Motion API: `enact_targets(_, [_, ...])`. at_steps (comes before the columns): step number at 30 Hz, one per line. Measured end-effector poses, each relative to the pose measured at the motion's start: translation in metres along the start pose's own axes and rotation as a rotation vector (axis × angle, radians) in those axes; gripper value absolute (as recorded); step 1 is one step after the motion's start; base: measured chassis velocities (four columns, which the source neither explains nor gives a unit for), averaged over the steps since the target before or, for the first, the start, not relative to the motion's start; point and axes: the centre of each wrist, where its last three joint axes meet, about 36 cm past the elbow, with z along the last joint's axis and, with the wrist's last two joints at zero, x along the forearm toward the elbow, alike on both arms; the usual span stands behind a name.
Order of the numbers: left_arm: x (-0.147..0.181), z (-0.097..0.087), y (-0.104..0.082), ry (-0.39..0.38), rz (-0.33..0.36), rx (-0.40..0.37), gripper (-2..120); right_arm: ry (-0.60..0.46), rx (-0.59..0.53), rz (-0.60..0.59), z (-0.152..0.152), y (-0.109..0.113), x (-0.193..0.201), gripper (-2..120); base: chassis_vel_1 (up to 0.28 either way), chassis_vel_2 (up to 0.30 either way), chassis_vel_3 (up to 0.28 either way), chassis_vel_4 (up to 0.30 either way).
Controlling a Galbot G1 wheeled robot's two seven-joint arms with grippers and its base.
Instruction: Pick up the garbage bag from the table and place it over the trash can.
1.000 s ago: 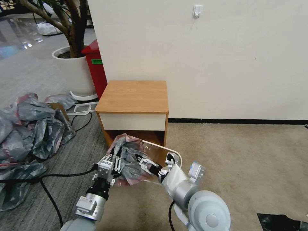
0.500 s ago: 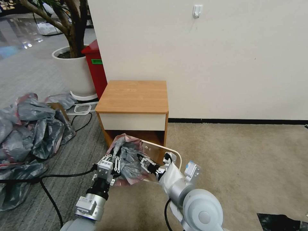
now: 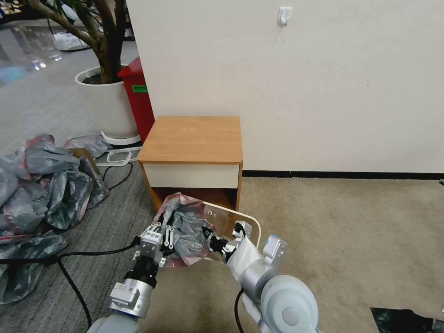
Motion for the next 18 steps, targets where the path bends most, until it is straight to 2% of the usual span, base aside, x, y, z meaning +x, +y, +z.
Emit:
enact_targets(4, [0.001,0.000,-0.001,0.030,-0.023,0.039,8,-0.015,0.012,-0.002,0.000,0.002,0.003,0,0.000,0.000,0.000,0.000])
enact_targets(7, [0.001,0.002,-0.003,0.100,-0.079,0.104,8,-0.047,0.048,-0.006,-0.001,0.002,0.011,0,0.000,0.000,0.000,0.000])
enact_targets(9, [0.001,0.003,-0.004,0.109,-0.087,0.111,8,-0.052,0.053,-0.006,-0.001,0.002,0.013,0,0.000,0.000,0.000,0.000])
enact_targets(11, [0.001,0.005,-0.007,0.151,-0.116,0.141,8,-0.069,0.067,-0.012,-0.004,0.002,0.019,0,0.000,0.000,0.000,0.000])
enact_targets(18, [0.002,0.006,-0.010,0.214,-0.145,0.190,8,-0.119,0.107,-0.034,-0.014,0.002,0.028,0,0.000,0.000,0.000,0.000])
